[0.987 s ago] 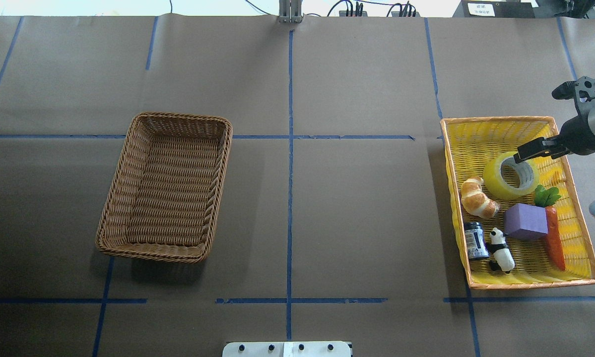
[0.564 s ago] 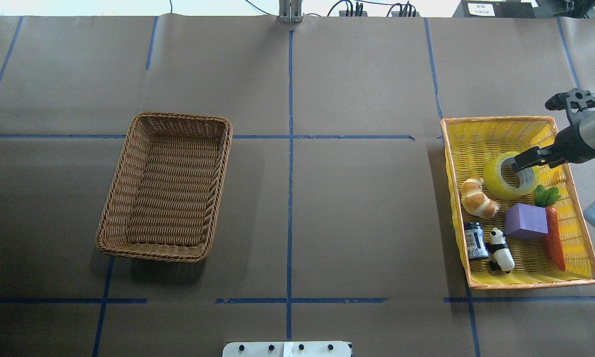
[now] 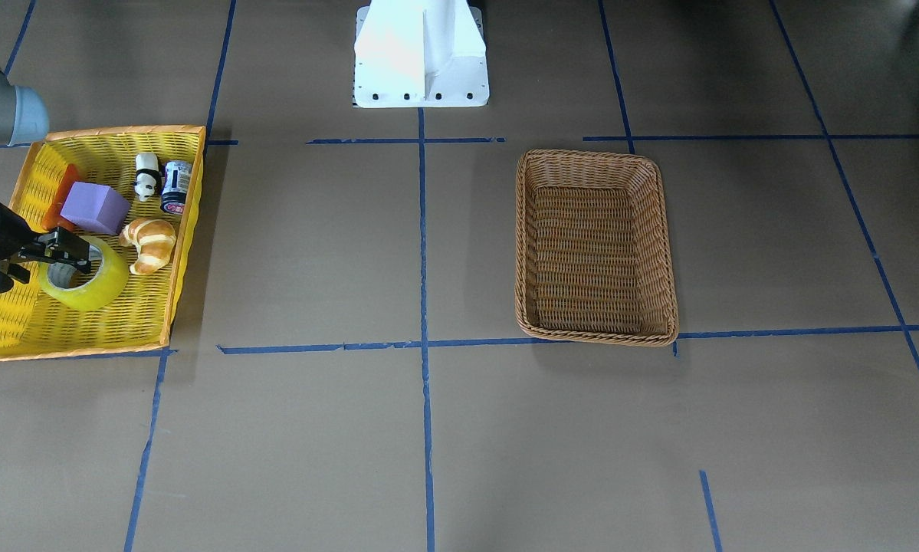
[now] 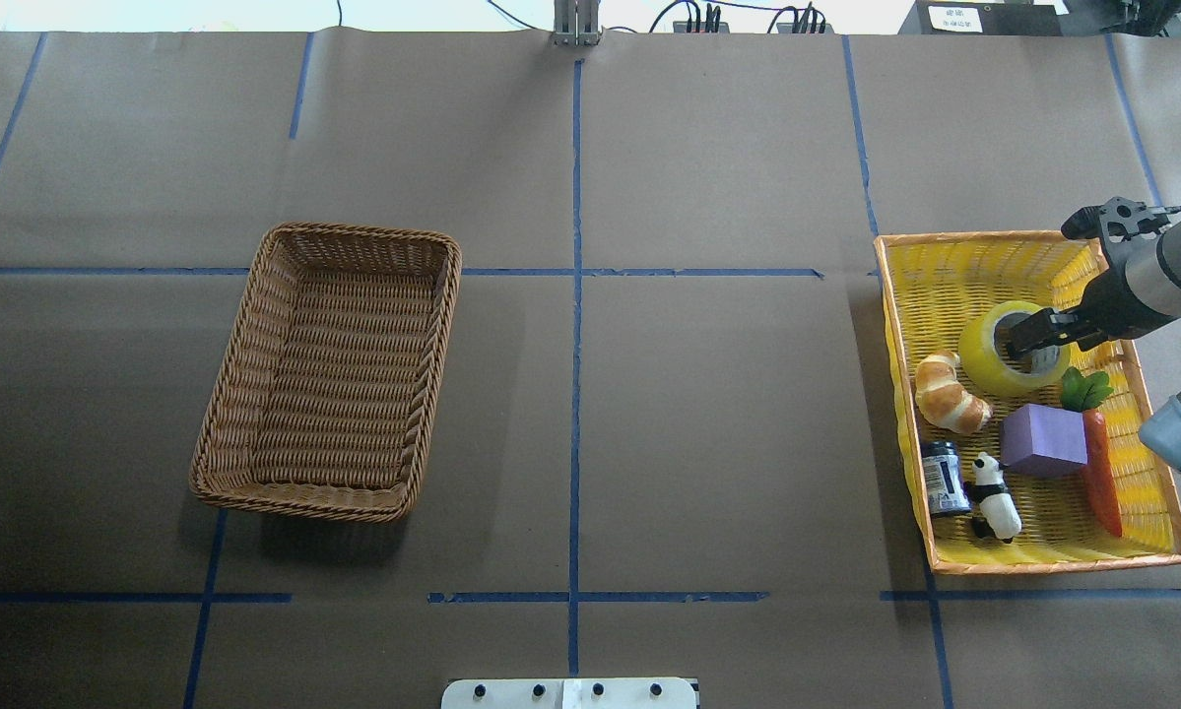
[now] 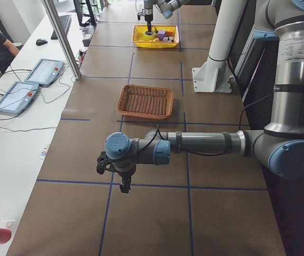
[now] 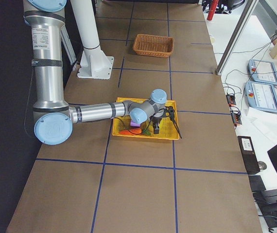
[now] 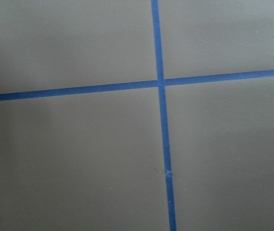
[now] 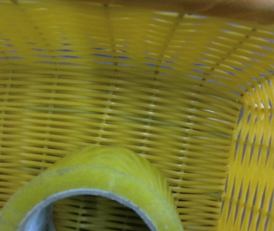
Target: Move tape to another basket
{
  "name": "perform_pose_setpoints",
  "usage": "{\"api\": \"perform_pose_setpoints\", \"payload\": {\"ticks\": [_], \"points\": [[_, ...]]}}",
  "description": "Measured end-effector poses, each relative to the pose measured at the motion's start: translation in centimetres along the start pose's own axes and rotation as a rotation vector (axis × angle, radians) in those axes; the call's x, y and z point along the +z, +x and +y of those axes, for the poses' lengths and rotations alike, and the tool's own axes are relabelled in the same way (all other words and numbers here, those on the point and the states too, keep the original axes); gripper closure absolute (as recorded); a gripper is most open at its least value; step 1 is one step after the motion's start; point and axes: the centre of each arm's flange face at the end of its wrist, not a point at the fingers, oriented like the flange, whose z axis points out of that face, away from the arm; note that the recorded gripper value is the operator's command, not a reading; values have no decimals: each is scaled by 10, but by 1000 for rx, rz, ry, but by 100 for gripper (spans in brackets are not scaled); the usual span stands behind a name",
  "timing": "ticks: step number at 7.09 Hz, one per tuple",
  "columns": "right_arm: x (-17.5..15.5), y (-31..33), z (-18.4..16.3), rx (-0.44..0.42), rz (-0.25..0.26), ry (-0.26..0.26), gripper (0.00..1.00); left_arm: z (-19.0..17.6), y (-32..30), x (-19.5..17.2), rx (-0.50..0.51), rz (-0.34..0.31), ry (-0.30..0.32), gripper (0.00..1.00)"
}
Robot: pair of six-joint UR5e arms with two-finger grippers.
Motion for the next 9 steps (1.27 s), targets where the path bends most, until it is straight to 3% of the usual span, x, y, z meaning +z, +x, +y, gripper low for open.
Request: {"api": "perform_pose_setpoints", "payload": {"ticks": [2, 6, 9], "points": [[0, 0, 0, 1, -1, 0, 97, 0, -1, 2, -3, 4, -3, 0], [-6, 4, 1, 3, -2, 10, 100, 0, -2, 3, -7, 6, -5, 0], [-59, -6, -4, 1, -48, 92, 100, -1, 1, 0, -6, 6, 0, 0]]}}
